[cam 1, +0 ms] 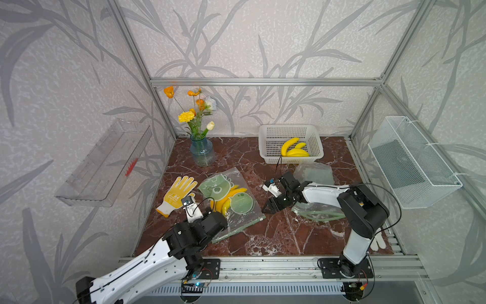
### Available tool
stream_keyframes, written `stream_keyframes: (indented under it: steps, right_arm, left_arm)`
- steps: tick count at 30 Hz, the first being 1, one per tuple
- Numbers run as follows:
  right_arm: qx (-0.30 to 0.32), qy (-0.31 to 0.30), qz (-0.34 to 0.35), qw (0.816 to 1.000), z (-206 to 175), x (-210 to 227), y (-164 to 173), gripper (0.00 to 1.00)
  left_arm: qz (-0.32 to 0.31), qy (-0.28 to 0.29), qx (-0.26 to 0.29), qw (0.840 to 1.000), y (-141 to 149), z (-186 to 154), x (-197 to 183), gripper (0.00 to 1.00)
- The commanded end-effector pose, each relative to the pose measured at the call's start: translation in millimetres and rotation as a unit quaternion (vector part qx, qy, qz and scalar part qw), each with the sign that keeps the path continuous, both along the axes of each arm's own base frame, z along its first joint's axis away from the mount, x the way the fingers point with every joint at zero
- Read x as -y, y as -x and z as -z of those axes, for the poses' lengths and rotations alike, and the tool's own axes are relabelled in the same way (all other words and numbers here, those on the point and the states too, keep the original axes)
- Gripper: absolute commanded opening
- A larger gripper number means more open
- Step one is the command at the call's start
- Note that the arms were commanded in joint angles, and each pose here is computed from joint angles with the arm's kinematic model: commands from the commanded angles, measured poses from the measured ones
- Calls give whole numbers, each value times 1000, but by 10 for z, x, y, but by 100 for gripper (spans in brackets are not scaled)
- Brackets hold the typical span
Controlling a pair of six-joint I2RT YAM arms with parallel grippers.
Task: Open the zip-top bag and take out the banana
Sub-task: Pick up the zipper food storage bag at the center of the board.
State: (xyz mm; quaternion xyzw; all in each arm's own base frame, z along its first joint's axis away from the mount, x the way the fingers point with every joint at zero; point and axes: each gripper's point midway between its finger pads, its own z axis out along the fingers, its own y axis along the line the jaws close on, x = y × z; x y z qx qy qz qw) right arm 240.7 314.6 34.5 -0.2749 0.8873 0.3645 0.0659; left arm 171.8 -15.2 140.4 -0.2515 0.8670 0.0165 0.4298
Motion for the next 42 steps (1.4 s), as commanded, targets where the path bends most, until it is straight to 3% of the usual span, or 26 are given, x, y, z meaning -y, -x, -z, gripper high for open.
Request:
stream_keyframes:
  steps: [1,5,20,42]
  right_arm:
    - [-29,46,0,999,178,104,105,67]
    - [-39,59,-3,998,209,99,158,67]
    - [-85,68,-16,994,354,-49,373,64]
    - [-133,0,-10,991,304,-272,519,52]
  left_arm:
    - [-18,8,-45,999,114,221,-53,69]
    - [-19,13,-78,997,72,462,75,74]
    - [12,56,-96,994,-71,931,274,71]
    - [44,55,-146,987,-184,1350,469,64]
